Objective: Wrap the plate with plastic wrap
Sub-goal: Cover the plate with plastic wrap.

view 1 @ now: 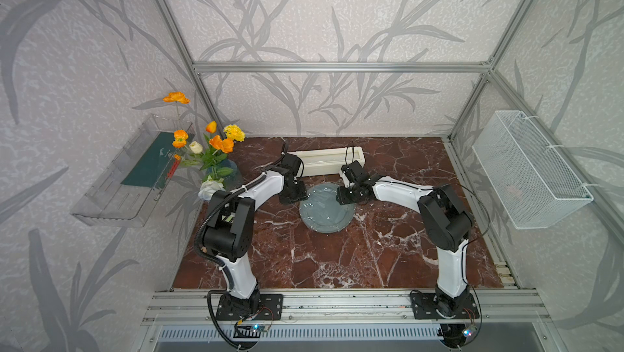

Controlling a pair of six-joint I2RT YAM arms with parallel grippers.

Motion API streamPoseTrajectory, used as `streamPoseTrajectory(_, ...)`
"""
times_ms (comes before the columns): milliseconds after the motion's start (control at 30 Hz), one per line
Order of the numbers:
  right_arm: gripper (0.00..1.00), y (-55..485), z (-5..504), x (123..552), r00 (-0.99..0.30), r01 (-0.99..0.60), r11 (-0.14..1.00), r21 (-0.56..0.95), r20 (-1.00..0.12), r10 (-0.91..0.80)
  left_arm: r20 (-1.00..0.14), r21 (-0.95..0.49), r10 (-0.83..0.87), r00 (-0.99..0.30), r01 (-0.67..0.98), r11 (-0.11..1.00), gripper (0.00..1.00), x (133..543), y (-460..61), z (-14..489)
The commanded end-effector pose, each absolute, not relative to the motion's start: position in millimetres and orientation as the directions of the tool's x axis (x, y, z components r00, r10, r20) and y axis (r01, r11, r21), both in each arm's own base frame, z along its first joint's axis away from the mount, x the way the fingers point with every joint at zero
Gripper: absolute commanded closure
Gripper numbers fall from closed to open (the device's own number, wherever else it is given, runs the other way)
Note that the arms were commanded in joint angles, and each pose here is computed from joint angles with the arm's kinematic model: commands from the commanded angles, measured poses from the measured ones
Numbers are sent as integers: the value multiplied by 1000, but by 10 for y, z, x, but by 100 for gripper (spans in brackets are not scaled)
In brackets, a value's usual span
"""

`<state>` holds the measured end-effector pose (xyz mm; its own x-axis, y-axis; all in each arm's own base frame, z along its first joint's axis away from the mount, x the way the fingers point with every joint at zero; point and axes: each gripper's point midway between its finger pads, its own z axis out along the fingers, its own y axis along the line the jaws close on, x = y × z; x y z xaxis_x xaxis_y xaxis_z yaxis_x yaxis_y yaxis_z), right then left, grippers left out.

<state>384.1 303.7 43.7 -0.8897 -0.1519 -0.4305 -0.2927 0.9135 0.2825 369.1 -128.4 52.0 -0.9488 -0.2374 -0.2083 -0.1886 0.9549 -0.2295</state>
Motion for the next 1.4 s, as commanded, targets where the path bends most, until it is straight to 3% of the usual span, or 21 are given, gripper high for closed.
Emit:
streamPoseTrajectory(0,53,2808,358,3878,-886,-285,943,171,-423,-191,-176,-216,-236,-956,-197,956,46,3629,-1260,401)
streamPoseTrajectory(1033,47,2664,247,3555,-893,-274,947,170,-410,-185,-144,-229,-229,-963,-193,954,49,3582,-1319,308)
streamPoseTrajectory(1367,40,2611,333,3590,-881,-271,953,139,-434,-187,-135,-232,-224,-965,-189,954,49,3575,-1358,274)
